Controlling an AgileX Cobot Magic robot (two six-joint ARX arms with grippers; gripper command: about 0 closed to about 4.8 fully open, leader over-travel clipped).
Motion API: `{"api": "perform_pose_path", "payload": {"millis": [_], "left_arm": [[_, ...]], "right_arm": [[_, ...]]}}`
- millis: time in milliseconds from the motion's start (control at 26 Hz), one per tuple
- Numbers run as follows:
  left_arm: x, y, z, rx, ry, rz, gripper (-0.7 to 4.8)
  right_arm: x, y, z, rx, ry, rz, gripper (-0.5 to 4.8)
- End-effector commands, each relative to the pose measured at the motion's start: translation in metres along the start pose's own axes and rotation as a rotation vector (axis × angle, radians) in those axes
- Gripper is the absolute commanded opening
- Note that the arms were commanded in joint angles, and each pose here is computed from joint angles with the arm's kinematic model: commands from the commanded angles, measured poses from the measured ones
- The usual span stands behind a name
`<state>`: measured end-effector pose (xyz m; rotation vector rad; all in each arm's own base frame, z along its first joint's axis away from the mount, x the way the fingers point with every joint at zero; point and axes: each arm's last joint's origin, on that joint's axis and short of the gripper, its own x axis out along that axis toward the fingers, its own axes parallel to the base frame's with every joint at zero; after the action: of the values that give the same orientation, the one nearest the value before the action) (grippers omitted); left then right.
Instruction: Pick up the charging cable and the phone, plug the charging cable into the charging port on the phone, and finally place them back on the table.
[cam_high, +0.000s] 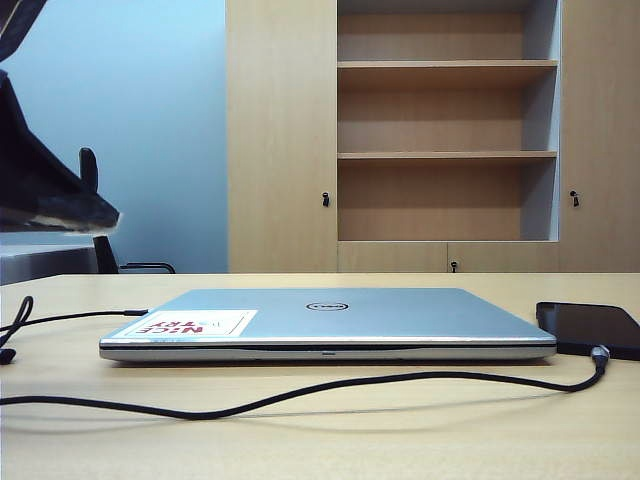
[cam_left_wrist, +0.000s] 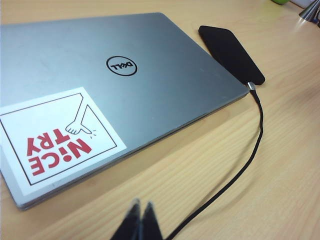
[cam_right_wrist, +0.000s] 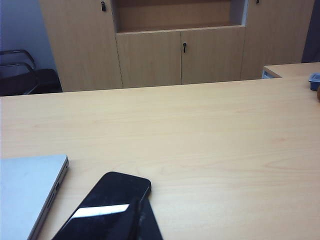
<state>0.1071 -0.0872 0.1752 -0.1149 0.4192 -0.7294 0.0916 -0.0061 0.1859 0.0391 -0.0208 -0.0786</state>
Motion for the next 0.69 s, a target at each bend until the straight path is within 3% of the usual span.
{"api": "perform_pose_path", "payload": {"millis": [38,154,231,693], "left_arm": [[0.0,0.001,-0.002,0.004,-0.005,-0.002,-0.05],[0.001,0.002,-0.006,0.003,0.008,0.0,-0.05],[0.001,0.002,-0.008,0.003,0.008,0.001,-0.05],[0.0,-0.002,0.008,0.027,-0.152,-0.035,-0.05]], "right_arm": [[0.002,0.0,-0.003,-0.009,-0.068,-0.003,-0.01],[0.004,0.0,-0.011,-0.009,-0.046,-0.001,-0.01],[0.004,-0.001,-0.012,-0.01,-0.038,-0.004,0.55],[0.004,-0.001,-0.013,-0.006,-0.029,-0.006,0.53]]}}
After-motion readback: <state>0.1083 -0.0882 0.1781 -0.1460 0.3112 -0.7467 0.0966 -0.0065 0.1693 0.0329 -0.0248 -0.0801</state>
